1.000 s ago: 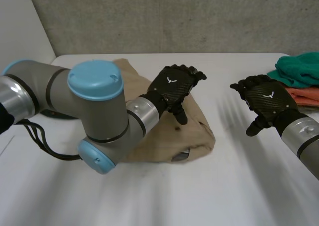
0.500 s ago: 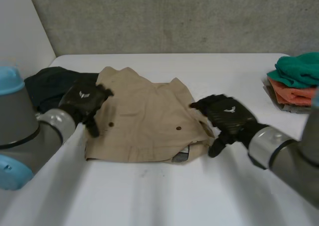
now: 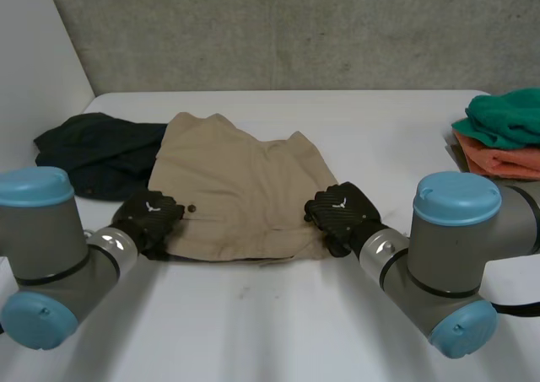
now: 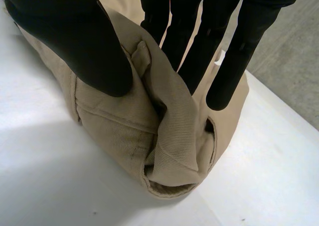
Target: Fold the laundry.
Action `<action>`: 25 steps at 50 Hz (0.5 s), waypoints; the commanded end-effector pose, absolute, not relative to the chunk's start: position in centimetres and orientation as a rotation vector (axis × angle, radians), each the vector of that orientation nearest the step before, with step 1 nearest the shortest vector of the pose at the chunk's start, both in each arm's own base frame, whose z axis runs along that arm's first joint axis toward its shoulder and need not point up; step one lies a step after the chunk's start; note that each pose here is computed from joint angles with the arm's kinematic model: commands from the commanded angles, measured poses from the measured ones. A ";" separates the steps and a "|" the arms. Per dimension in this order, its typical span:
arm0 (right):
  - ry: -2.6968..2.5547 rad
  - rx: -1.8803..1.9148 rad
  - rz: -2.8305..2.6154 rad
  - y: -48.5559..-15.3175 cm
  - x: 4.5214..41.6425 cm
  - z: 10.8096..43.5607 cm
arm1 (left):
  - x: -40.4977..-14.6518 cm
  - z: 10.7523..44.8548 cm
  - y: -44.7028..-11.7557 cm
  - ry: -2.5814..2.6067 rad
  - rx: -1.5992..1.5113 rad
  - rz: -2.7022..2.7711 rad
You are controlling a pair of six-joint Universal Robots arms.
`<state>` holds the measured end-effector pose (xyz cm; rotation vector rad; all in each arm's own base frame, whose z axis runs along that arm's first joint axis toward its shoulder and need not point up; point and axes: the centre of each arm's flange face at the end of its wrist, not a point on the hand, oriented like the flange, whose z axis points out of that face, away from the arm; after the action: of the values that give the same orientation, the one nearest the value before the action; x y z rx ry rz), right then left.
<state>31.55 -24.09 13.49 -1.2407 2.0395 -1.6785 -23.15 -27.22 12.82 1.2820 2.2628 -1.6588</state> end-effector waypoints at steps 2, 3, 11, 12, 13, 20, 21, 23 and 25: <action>2.014 -1.220 -1.740 -25.0 31.5 14.8 | -24.2 13.9 -26.3 2.234 1.304 -1.701; 2.001 -1.220 -1.757 -25.3 31.6 15.2 | -24.4 14.6 -26.1 2.217 1.302 -1.731; 1.864 -1.221 -2.080 -29.7 31.3 21.1 | -29.4 22.6 -19.6 2.184 1.291 -2.178; 1.850 -1.225 -2.118 -30.2 31.3 21.6 | -29.8 23.2 -19.0 2.196 1.278 -2.211; 1.827 -1.236 -2.178 -31.4 31.2 22.3 | -30.5 24.1 -17.9 2.221 1.245 -2.274; 1.653 -1.233 -2.517 -36.8 30.8 23.7 | -36.9 22.6 -12.9 2.278 1.389 -2.316; 1.631 -1.233 -2.544 -37.2 30.8 23.6 | -37.5 22.3 -12.6 2.281 1.397 -2.310; 1.587 -1.237 -2.573 -37.7 31.0 22.9 | -38.7 21.6 -12.1 2.287 1.413 -2.301; 1.553 -1.238 -2.601 -38.5 31.2 21.4 | -40.2 20.4 -12.0 2.298 1.435 -2.281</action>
<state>30.90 -36.07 23.63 -1.2385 1.6758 -2.4684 -35.74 -13.81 23.51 1.3422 2.2765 -2.3343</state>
